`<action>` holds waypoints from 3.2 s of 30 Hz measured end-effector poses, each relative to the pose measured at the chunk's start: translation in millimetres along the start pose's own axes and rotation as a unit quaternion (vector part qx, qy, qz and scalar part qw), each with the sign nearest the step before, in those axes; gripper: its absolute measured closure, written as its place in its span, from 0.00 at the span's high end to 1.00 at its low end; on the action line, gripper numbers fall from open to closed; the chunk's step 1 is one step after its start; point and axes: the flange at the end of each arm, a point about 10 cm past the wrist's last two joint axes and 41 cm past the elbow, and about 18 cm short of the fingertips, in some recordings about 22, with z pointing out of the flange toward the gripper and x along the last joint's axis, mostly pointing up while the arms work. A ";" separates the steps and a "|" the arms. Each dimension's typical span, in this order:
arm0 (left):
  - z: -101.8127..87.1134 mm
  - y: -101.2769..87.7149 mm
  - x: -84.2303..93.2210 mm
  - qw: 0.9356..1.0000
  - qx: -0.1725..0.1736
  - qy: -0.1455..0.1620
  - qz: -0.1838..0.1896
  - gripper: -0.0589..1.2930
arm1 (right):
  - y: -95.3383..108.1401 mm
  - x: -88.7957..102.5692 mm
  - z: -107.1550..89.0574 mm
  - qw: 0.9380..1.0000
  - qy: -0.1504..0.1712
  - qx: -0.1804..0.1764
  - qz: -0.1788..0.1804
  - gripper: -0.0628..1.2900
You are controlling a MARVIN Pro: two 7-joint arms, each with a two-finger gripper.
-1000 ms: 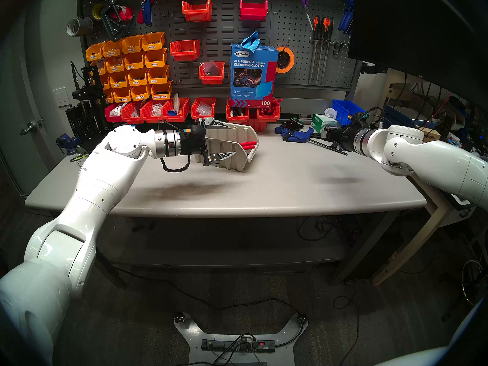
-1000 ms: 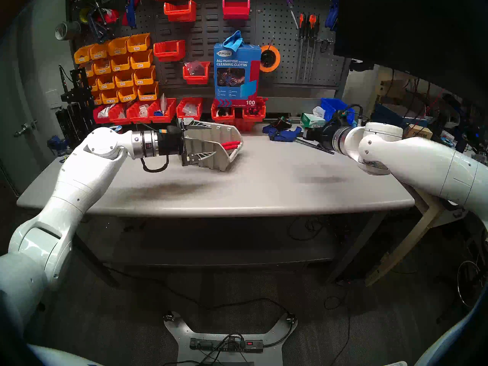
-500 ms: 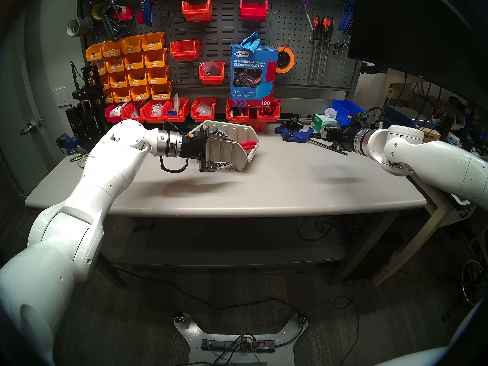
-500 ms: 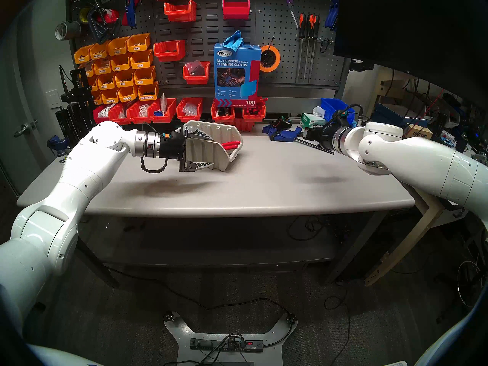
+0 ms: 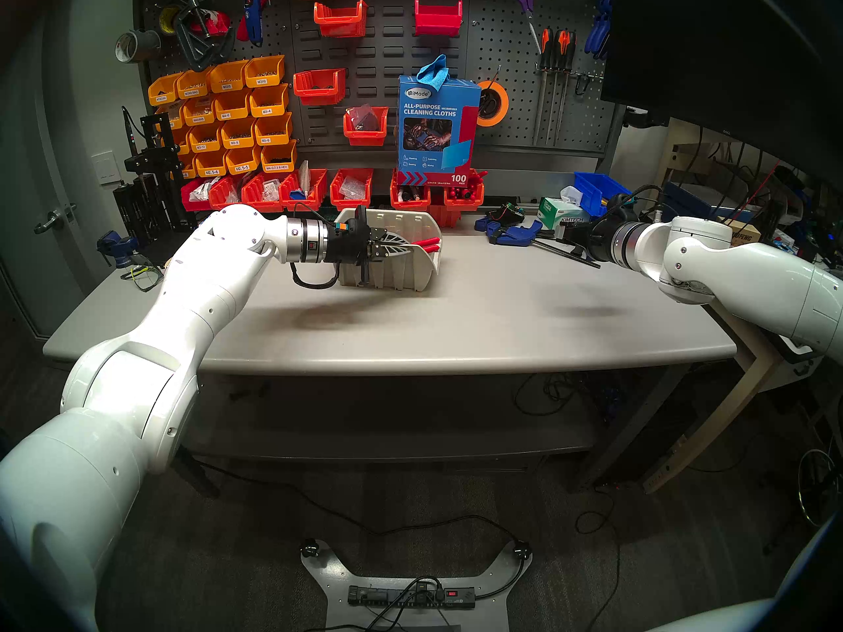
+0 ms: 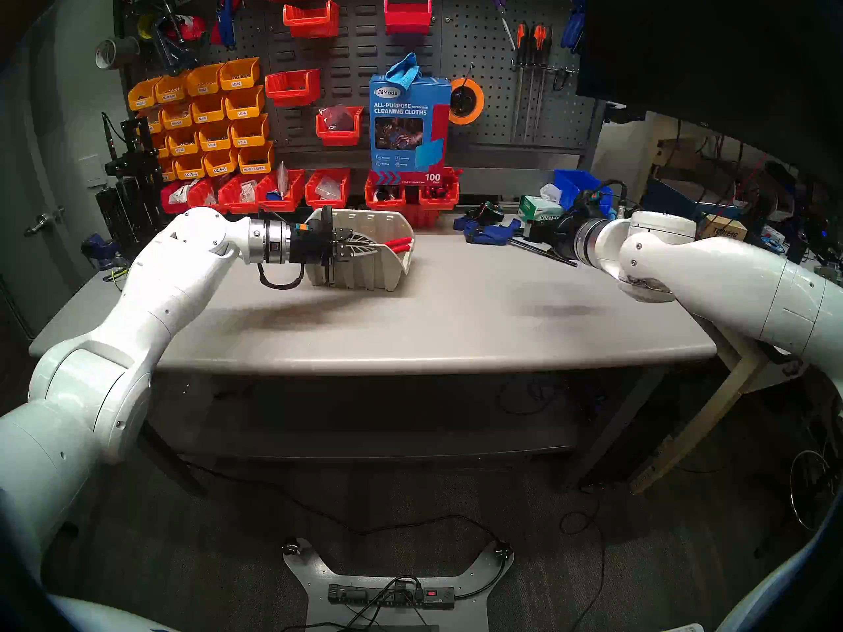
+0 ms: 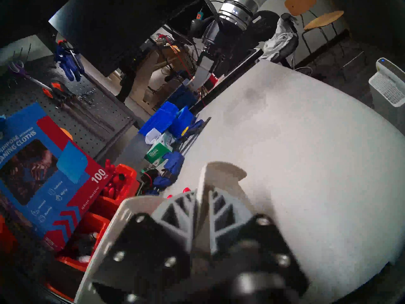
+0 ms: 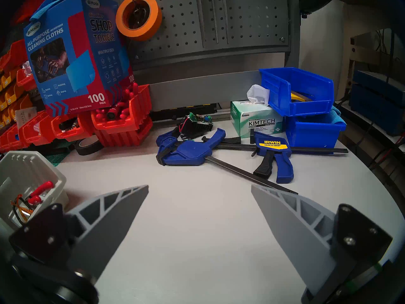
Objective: Take out tools from the storage box
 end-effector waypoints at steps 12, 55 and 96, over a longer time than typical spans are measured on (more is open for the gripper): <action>-12.8 -1.5 -10.3 1.000 0.016 0.016 -0.021 0.04 | 0.0 0.0 0.0 1.000 0.000 0.000 0.000 0.94; -33.7 43.3 -4.3 0.996 0.030 0.089 0.001 0.03 | 0.1 0.2 -0.1 1.000 0.000 0.000 0.000 0.94; -49.1 63.5 -0.2 0.993 0.029 0.116 -0.011 0.03 | 0.2 0.1 -0.1 1.000 0.001 0.000 0.000 0.94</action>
